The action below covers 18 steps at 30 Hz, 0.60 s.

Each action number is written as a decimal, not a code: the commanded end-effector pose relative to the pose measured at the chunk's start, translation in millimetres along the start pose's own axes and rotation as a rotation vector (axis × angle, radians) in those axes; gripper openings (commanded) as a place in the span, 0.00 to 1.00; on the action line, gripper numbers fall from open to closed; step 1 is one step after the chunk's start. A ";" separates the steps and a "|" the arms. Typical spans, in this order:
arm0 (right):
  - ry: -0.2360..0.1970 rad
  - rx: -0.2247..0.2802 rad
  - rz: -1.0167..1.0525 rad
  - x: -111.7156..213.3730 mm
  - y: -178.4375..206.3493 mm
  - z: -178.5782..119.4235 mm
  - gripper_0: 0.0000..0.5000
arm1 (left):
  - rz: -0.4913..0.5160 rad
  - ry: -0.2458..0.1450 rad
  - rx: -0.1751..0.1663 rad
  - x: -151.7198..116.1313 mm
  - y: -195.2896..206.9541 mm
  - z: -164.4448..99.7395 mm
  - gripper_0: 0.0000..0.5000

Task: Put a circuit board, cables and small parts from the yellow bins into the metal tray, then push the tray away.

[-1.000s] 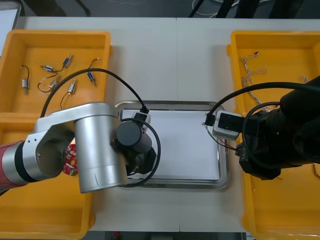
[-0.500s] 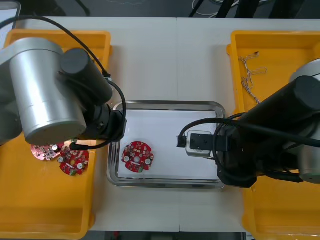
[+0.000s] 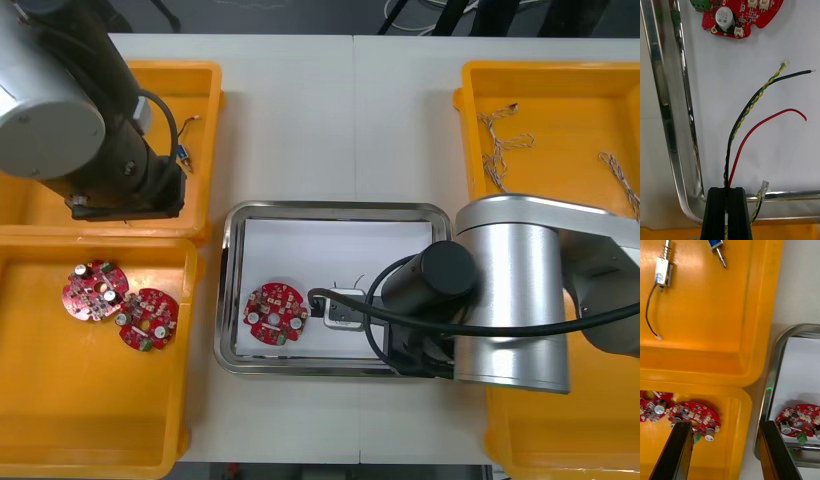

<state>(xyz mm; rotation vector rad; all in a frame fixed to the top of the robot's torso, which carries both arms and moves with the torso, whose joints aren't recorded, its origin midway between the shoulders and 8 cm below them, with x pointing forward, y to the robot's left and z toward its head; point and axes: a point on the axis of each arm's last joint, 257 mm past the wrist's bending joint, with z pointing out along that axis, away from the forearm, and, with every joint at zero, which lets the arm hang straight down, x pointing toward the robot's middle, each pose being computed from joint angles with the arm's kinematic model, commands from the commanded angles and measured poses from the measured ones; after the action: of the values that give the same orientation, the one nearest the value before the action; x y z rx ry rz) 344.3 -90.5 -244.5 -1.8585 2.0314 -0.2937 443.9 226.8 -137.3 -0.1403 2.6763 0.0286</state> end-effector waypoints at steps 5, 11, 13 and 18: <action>-0.017 -0.012 -0.018 -17.6 -0.2 32.7 0.00 | -0.025 -0.046 -0.039 -51.2 53.2 -23.1 1.00; -0.025 -0.029 0.008 -20.0 0.9 49.4 0.00 | -0.086 -0.079 -0.044 -74.4 73.8 -14.1 1.00; -0.029 -0.031 0.014 -20.4 0.0 53.4 0.00 | -0.098 -0.084 -0.040 -80.0 78.8 -10.0 1.00; -0.044 -0.041 0.030 -24.7 0.5 61.1 0.00 | -0.128 -0.106 -0.039 -94.8 95.6 -2.6 1.00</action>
<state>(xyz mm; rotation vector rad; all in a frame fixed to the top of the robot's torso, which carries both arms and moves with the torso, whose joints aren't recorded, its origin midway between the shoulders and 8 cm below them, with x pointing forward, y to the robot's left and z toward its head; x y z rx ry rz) 368.2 -78.0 -302.0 -1.8071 2.1117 -0.2141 499.7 301.7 -128.0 -0.3925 2.6343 -0.0175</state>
